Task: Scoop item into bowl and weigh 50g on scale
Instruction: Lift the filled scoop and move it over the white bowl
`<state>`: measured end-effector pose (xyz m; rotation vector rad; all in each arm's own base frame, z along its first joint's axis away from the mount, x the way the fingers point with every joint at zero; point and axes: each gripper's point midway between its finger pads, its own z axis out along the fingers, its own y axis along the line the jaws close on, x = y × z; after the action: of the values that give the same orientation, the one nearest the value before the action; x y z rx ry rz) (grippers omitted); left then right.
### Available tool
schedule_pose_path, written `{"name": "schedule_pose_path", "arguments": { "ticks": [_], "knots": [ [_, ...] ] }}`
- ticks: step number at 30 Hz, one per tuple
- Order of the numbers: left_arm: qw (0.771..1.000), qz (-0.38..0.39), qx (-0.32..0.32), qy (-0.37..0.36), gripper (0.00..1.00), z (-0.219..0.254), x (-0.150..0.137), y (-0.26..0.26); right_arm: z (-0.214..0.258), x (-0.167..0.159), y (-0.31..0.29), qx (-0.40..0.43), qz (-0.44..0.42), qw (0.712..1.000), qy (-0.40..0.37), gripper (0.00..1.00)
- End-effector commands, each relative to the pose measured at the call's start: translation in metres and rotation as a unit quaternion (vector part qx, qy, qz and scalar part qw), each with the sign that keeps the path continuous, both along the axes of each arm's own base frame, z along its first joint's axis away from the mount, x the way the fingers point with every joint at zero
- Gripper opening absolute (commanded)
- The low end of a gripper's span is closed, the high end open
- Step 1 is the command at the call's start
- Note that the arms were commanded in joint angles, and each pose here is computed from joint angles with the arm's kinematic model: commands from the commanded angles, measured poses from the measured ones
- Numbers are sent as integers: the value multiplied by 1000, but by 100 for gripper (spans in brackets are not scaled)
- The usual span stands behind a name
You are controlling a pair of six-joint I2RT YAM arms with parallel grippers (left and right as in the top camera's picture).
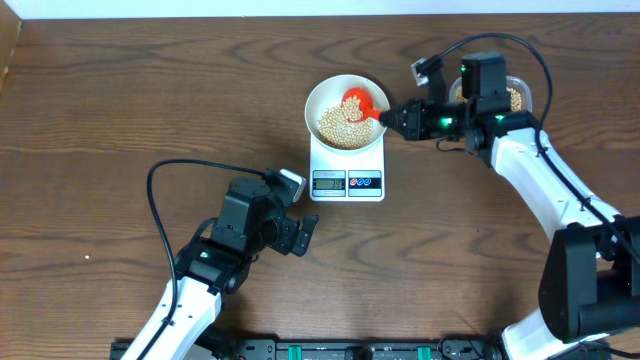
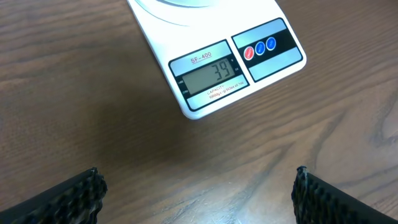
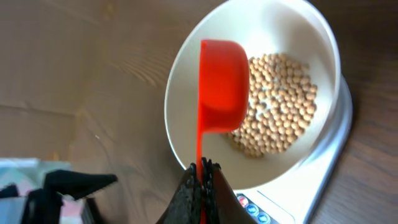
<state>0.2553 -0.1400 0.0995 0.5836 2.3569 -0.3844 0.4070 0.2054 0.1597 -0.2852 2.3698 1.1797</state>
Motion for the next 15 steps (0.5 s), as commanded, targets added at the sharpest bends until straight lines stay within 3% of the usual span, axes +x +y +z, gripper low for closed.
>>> {"name": "schedule_pose_path", "arguments": {
  "ticks": [1,15],
  "knots": [
    [1000,1,3,-15,98,9,7,1,15,13,6,-52,10,997,-62,2],
    [1000,1,3,-15,98,9,7,1,6,12,18,-136,17,986,-97,2]
  ]
}}
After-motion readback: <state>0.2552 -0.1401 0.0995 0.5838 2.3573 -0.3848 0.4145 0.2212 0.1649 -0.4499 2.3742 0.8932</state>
